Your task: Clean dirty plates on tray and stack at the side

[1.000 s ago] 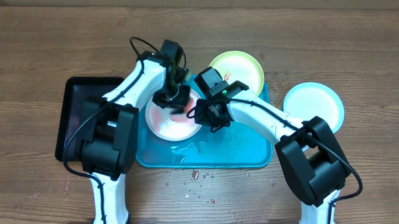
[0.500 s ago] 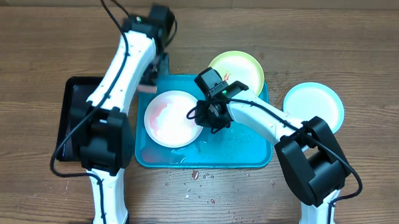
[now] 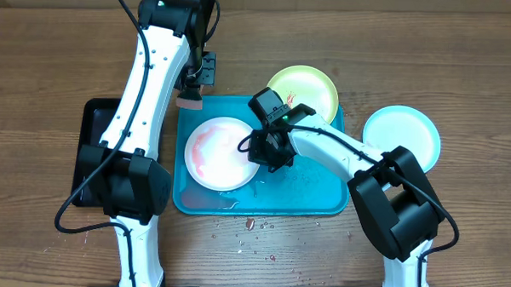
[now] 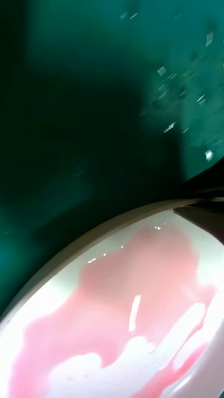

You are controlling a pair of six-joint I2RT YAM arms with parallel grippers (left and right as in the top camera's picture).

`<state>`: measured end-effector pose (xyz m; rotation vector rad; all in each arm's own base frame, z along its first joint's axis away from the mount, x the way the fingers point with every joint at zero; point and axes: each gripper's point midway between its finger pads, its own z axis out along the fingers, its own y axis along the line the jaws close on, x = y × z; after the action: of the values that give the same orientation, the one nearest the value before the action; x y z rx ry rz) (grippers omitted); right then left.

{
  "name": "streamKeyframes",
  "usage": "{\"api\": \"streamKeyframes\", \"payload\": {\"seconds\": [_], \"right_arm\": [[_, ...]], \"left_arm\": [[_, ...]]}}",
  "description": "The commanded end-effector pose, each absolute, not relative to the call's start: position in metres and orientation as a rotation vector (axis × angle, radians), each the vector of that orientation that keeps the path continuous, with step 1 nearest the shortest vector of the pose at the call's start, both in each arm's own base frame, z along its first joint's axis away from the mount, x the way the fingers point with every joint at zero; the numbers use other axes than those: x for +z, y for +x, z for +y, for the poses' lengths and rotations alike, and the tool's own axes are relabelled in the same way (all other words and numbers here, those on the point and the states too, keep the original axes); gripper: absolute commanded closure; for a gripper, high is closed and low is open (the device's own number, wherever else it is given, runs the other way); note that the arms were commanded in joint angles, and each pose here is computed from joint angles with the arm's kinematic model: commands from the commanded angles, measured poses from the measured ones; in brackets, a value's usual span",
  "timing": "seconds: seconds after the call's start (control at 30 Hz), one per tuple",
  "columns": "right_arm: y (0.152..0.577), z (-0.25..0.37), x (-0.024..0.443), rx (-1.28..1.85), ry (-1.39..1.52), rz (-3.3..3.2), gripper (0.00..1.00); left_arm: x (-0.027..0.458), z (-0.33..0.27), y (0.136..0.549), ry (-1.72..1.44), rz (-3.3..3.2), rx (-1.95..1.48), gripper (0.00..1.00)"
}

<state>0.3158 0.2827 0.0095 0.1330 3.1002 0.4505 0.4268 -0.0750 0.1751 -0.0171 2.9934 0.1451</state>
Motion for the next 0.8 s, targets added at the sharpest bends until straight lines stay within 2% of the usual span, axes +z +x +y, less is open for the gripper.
{"api": "streamKeyframes", "payload": {"seconds": [0.0,0.2,0.4,0.77], "right_arm": [[0.326,0.272,0.047,0.372,0.084,3.009,0.96],[0.325,0.235,0.106,0.074,0.063,2.822,0.96],[0.321,0.205,0.146,-0.243,0.001,2.615,0.96],[0.304,0.205,0.210,-0.651,-0.135,2.144,0.96]], "left_arm": [[0.179,-0.073,0.428,0.007,2.989,0.127,0.96],[0.177,-0.073,0.426,0.008,3.001,0.127,0.96],[0.176,-0.078,0.424,0.008,3.011,0.092,0.96],[0.175,-0.083,0.424,0.012,3.016,0.050,0.96]]}}
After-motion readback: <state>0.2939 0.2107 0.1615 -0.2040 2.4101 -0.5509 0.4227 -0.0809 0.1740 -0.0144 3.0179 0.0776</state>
